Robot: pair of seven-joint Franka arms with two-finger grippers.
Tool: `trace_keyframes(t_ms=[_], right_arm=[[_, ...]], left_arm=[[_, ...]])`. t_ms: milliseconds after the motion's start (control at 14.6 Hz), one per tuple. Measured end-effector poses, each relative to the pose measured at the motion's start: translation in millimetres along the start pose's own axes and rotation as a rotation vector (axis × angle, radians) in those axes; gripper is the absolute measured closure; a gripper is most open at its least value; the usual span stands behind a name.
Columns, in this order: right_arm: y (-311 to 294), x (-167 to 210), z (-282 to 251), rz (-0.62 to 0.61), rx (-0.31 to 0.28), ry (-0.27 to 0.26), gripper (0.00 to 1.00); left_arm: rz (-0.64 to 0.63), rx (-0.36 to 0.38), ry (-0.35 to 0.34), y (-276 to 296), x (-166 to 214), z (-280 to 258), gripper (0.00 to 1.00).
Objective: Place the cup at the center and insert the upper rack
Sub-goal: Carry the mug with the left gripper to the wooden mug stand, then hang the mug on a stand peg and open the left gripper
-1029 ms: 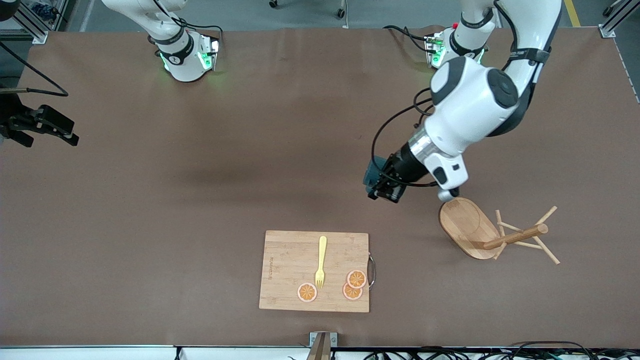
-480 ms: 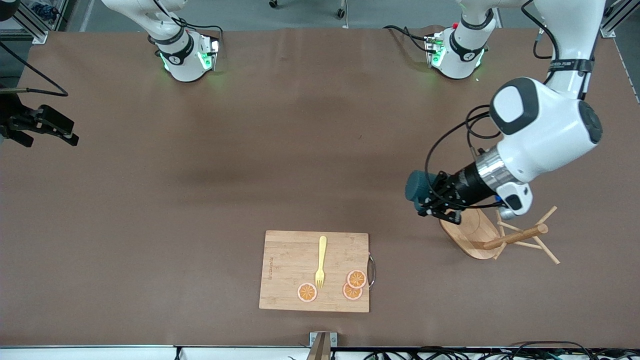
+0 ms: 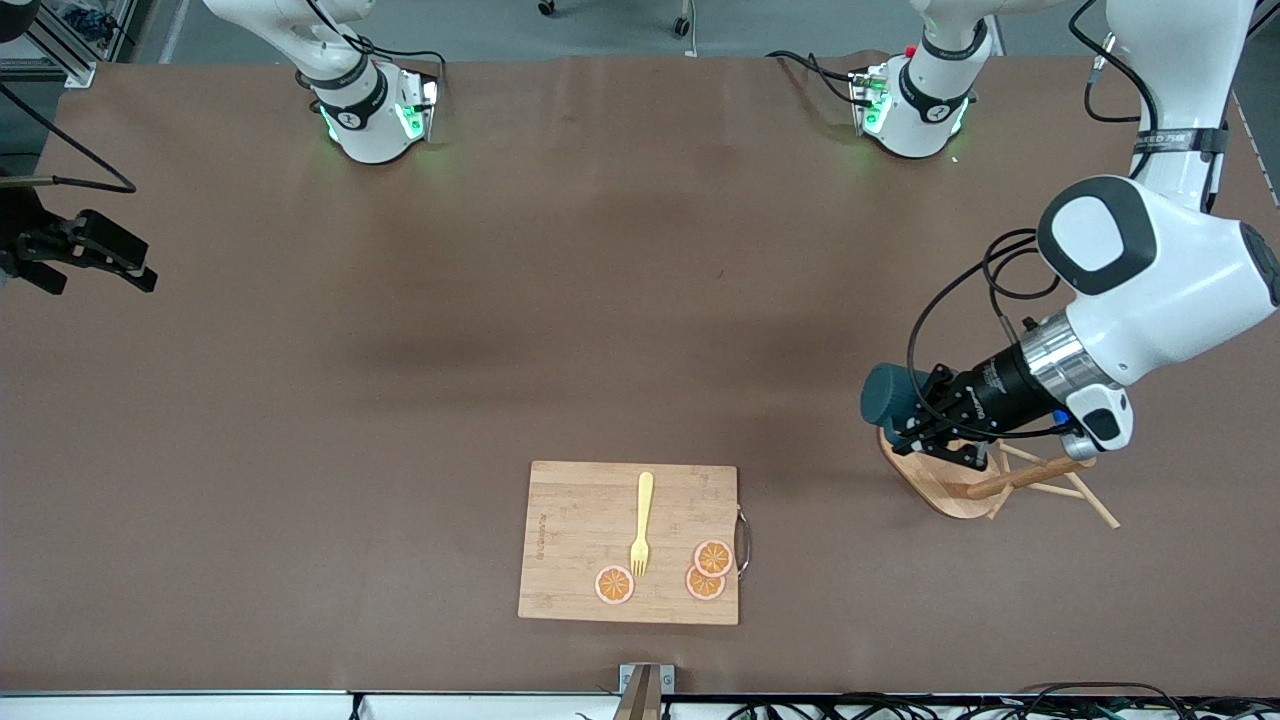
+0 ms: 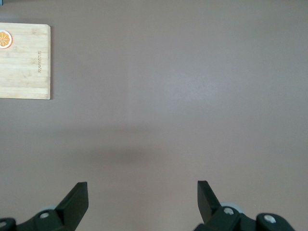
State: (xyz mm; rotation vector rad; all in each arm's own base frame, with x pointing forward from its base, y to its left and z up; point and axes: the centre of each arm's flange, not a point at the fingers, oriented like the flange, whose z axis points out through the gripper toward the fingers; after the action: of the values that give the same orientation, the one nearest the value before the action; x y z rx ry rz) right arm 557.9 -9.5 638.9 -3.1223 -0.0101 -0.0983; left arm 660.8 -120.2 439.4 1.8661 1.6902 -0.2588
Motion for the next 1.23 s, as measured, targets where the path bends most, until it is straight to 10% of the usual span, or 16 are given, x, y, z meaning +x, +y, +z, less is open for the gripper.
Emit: trace_keyframes(t_ms=[1234], right_arm=[[0, 0, 0, 0.000, 0.000, 0.000, 0.00]], left_arm=[[-0.003, -0.070, 0.010, 24, 101, -23, 0.95]])
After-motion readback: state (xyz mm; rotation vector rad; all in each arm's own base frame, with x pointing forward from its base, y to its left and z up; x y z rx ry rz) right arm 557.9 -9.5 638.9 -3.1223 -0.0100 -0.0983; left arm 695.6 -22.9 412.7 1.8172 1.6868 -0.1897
